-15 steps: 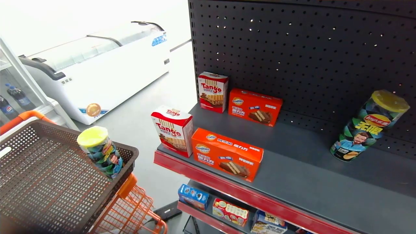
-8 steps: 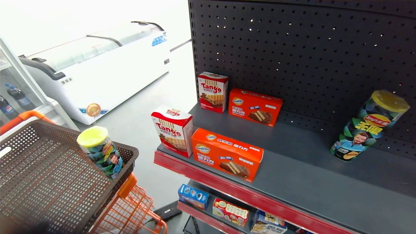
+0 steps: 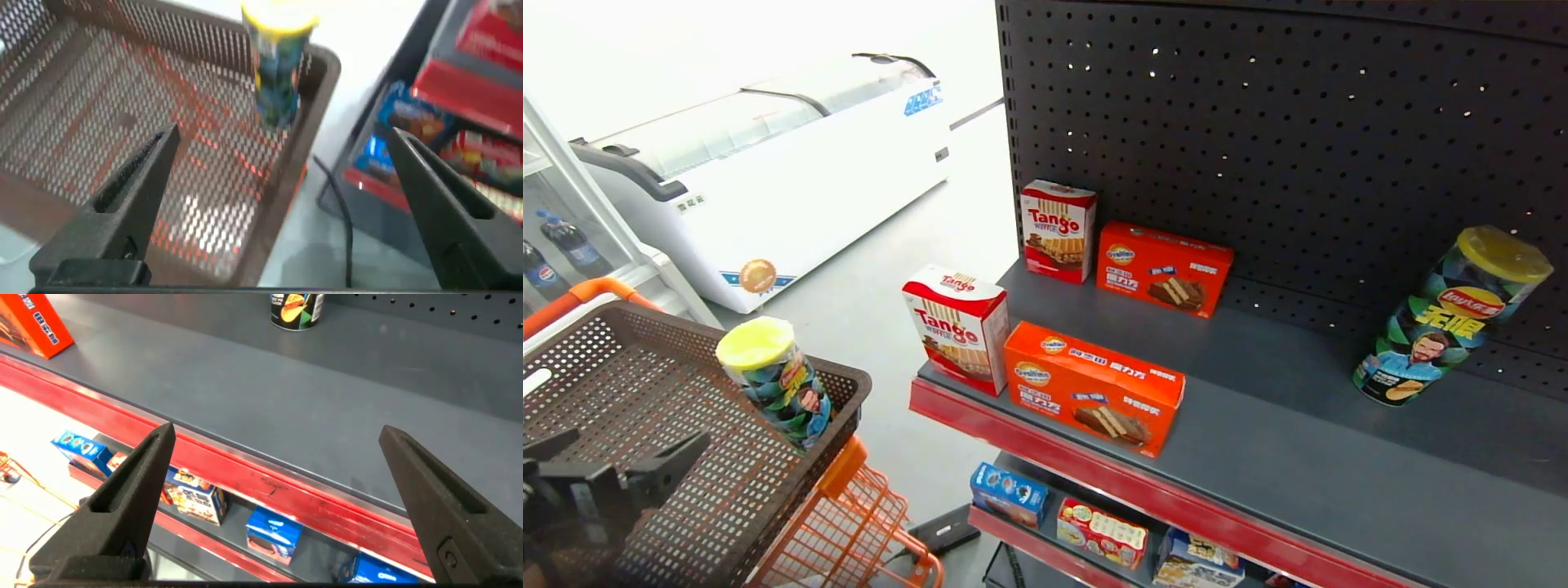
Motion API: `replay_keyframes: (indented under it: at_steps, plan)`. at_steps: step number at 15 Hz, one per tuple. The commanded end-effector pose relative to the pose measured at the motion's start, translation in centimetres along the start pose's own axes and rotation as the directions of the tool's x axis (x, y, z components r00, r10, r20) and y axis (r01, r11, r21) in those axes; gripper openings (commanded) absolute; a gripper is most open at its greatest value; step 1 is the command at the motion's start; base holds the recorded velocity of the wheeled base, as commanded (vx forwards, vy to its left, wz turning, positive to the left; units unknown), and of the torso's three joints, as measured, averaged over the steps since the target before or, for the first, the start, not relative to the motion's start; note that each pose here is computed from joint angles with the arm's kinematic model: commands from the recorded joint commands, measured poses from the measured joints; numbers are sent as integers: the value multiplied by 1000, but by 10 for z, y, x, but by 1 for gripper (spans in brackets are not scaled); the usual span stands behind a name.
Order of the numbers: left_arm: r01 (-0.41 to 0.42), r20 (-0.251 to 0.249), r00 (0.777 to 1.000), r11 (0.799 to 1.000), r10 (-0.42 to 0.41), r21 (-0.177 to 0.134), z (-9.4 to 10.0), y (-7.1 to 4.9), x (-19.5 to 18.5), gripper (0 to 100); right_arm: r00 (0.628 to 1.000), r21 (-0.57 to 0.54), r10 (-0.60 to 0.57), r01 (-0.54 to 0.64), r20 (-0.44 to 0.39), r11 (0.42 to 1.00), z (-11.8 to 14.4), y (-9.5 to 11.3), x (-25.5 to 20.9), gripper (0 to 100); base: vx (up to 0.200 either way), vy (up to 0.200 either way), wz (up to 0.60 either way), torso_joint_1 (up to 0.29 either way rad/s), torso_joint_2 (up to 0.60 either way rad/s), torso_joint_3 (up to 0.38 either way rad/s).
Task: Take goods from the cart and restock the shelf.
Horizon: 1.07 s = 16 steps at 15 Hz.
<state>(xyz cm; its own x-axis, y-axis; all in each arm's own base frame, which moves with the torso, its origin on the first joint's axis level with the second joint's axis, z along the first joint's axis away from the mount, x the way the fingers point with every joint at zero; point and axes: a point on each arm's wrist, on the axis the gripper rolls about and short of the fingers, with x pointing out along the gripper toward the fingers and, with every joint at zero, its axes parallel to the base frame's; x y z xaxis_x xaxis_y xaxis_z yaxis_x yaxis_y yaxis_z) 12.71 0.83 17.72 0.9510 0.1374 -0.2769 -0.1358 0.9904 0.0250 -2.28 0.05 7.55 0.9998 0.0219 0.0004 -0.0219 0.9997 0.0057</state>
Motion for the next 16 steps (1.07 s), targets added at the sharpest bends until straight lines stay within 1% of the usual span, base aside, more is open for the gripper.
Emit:
replay_keyframes:
  at_steps: [1, 2, 3, 4, 6, 7, 8, 11, 12, 13, 15, 16]
  plan:
    - [-13, -82, 997, 1000, 14, 12, -28, -2, 54, 100, 1000, 0, 1, -1, 0, 1000, 0, 0, 0, 100, 0, 0, 0, 0, 0, 0]
    - [-17, -81, 997, 1000, 18, 16, -33, -1, 60, 100, 1000, 0, 1, -1, 0, 1000, 0, 0, 0, 100, 0, 0, 0, 0, 0, 0]
    - [-23, -66, 998, 1000, 24, 16, -41, -1, 74, 100, 1000, 0, 3, -3, 0, 1000, 0, 0, 0, 100, 0, 0, 0, 0, 0, 0]
    - [-23, -62, 998, 1000, 24, 17, -41, -1, 74, 100, 1000, 0, 0, 0, 0, 1000, 0, 0, 0, 100, 0, 0, 0, 0, 0, 0]
    - [-28, -37, 999, 999, 29, 32, -48, -2, 98, 100, 1000, 0, 0, 0, 0, 1000, 0, 0, 0, 100, 0, 0, 0, 0, 0, 0]
    - [-32, -17, 999, 999, 32, 27, -51, -2, 109, 100, 1000, 0, 1, -1, 0, 1000, 0, 0, 0, 100, 0, 0, 0, 0, 0, 0]
    - [-30, -14, 999, 999, 31, 24, -54, -3, 114, 100, 1000, 0, 1, -1, 0, 1000, 0, 0, 0, 100, 0, 0, 0, 0, 0, 0]
    - [-31, 17, 999, 999, 31, 18, -62, -4, 139, 100, 1000, 0, 1, -1, 0, 1000, 0, 0, 0, 100, 0, 0, 0, 0, 0, 0]
    - [-34, 20, 999, 999, 34, 17, -67, -4, 148, 100, 1000, 0, 1, -1, 0, 1000, 0, 0, 0, 100, 0, 0, 0, 0, 0, 0]
    - [-35, 38, 999, 999, 34, 13, -71, -5, 160, 100, 1000, 0, 1, -1, 0, 1000, 0, 0, 0, 100, 0, 0, 0, 0, 0, 0]
    - [-35, 75, 997, 999, 35, 9, -72, -6, 177, 100, 1000, 0, 1, -1, 0, 1000, 0, 0, 0, 100, 0, 0, 0, 0, 0, 0]
    - [-35, 81, 996, 999, 35, 9, -72, -6, 183, 100, 1000, 0, 0, 0, 0, 1000, 0, 0, 0, 100, 0, 0, 0, 0, 0, 0]
